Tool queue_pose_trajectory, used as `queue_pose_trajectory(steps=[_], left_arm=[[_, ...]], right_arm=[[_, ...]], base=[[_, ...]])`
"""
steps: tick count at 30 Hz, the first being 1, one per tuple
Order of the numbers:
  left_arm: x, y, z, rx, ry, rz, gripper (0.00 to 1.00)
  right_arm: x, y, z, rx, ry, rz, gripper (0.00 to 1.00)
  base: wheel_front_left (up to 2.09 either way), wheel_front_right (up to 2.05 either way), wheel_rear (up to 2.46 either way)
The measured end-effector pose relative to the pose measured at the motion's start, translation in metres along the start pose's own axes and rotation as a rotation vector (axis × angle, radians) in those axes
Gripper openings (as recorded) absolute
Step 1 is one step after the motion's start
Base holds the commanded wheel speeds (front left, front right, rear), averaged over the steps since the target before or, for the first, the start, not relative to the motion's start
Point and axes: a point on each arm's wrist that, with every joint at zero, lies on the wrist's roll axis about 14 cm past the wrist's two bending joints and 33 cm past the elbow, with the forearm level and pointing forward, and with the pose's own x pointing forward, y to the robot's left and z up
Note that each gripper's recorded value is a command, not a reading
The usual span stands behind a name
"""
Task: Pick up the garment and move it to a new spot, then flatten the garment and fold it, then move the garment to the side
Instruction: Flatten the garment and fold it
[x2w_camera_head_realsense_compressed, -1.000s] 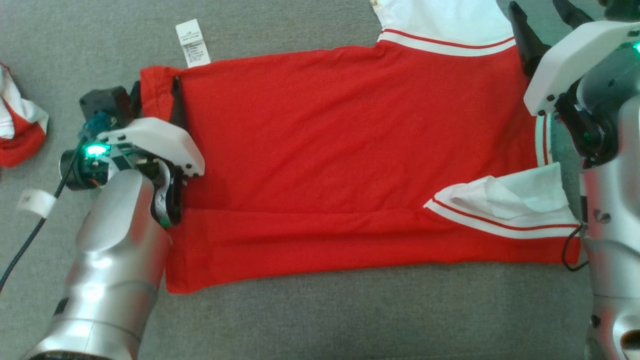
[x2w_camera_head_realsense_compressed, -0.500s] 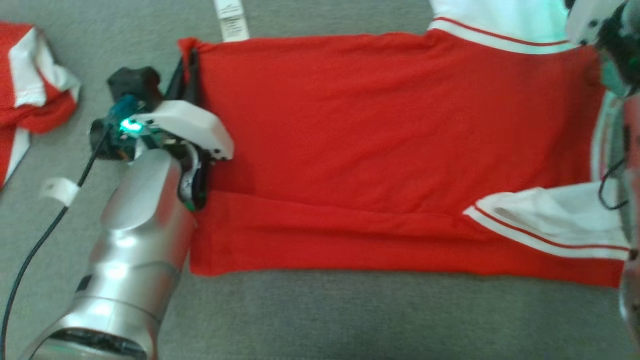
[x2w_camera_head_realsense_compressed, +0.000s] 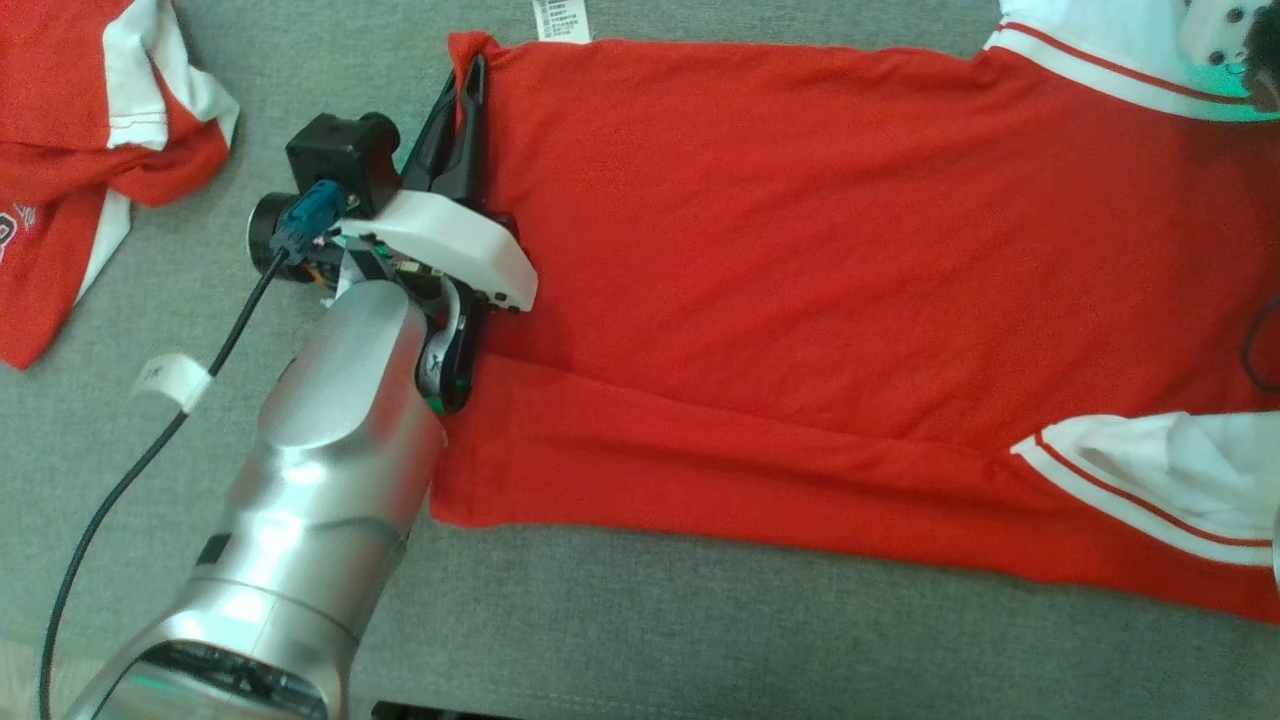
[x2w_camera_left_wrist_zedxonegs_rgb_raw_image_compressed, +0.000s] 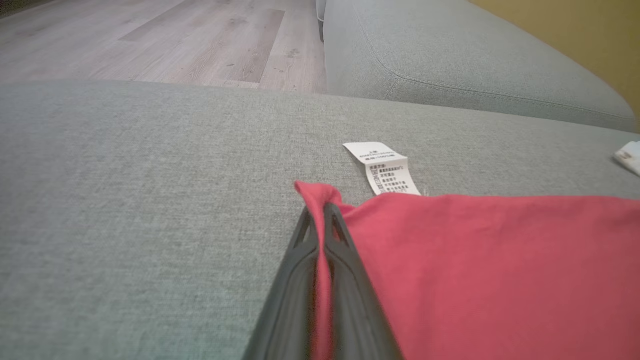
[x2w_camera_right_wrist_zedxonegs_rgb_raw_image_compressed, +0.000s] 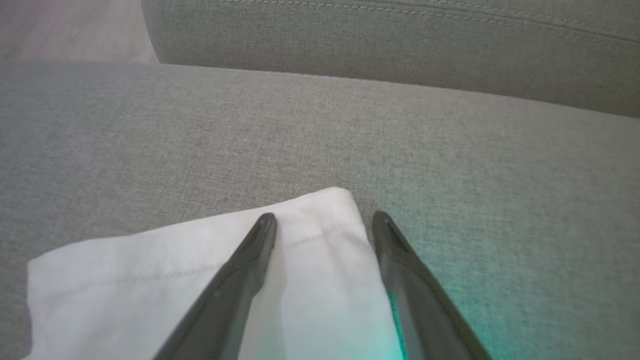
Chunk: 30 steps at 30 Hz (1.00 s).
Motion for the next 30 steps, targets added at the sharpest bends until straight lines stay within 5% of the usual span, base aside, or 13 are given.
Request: queue_pose_trajectory(steps=[1,2,10,19,23,30], left_arm=[[0.0,-0.001,0.0,0.0,-0.001,-0.003,0.0],[0.0,-0.002,0.0,0.0,-0.001,-0.002,0.0],[0.0,0.0,0.01,-0.018,-0.063,0.011,0.0],[-0.026,-0.009,0.02,-0.037,-0.122,-0.074,0.0],[-0.051,-0.012,0.045,-0.028,-0.225,-0.103,0.0],[-0.092,-0.014,0.016,0.012,-0.181,-0.126,0.0]], right_arm=[[-0.001,0.0,-0.001,-0.003,0.007,-0.001,0.42],[-0.001,0.0,-0.002,-0.011,0.01,-0.002,0.0],[-0.017,-0.002,0.014,0.035,-0.127,0.016,0.0],[-0.079,0.001,0.044,0.075,-0.333,0.066,0.0],[-0.12,-0.004,0.02,0.06,-0.337,0.07,0.0],[-0.173,-0.013,-0.037,0.091,-0.281,0.041,0.0]], base=[[0.0,0.0,0.0],[0.0,0.0,0.0],[0.0,0.0,0.0],[0.0,0.0,0.0],[0.0,0.0,0.0],[0.0,0.0,0.0]])
